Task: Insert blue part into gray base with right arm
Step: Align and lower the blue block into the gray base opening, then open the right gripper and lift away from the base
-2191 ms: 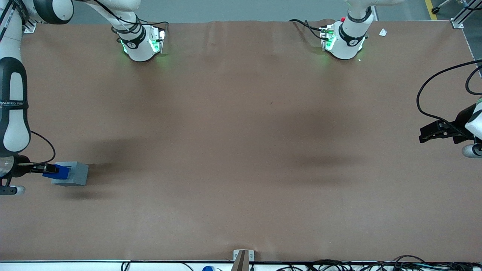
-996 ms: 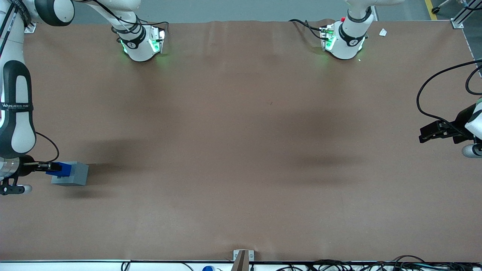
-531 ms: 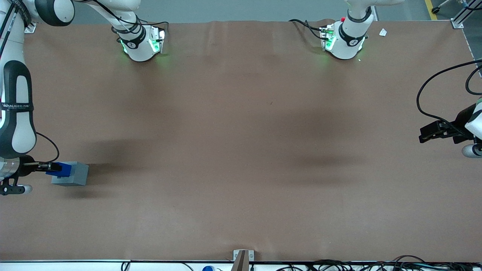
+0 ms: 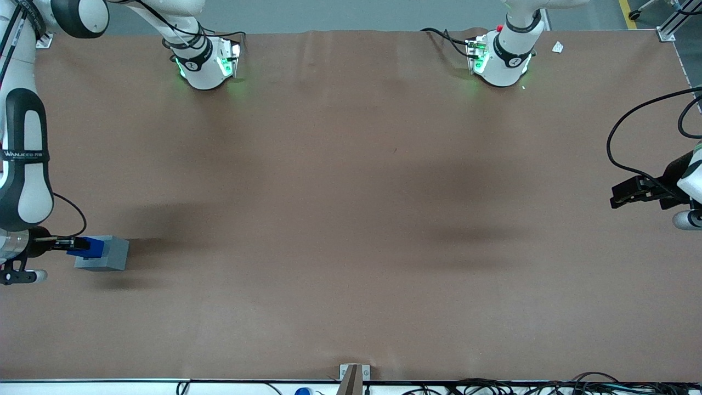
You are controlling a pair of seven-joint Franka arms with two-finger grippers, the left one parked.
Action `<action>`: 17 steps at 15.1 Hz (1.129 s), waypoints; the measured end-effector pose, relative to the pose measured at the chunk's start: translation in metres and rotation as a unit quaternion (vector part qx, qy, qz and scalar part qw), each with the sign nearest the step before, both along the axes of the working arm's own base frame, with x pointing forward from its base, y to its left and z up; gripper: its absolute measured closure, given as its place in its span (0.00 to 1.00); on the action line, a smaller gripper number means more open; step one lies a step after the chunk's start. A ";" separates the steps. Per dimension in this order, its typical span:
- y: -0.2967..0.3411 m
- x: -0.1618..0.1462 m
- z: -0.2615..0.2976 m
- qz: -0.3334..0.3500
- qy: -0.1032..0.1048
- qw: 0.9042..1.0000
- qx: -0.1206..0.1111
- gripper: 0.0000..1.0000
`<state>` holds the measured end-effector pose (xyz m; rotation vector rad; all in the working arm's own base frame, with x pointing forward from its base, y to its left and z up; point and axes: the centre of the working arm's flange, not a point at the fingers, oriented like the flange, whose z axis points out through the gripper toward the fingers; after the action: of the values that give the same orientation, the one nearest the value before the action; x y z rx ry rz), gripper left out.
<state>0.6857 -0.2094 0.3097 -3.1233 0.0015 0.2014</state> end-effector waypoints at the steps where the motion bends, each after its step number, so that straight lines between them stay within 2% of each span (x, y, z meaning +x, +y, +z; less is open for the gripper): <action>1: 0.000 0.001 0.000 0.000 -0.001 1.000 -0.001 0.49; 12: 0.001 0.003 -0.009 0.000 0.000 1.000 -0.001 0.49; 13: 0.001 0.003 -0.010 -0.001 0.000 1.000 -0.001 0.46; 14: 0.000 0.003 -0.012 -0.001 0.001 1.000 -0.001 0.34; 17: -0.001 0.004 -0.010 -0.002 0.000 1.000 -0.002 0.08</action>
<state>0.6893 -0.2107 0.2993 -3.1263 0.0082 0.2011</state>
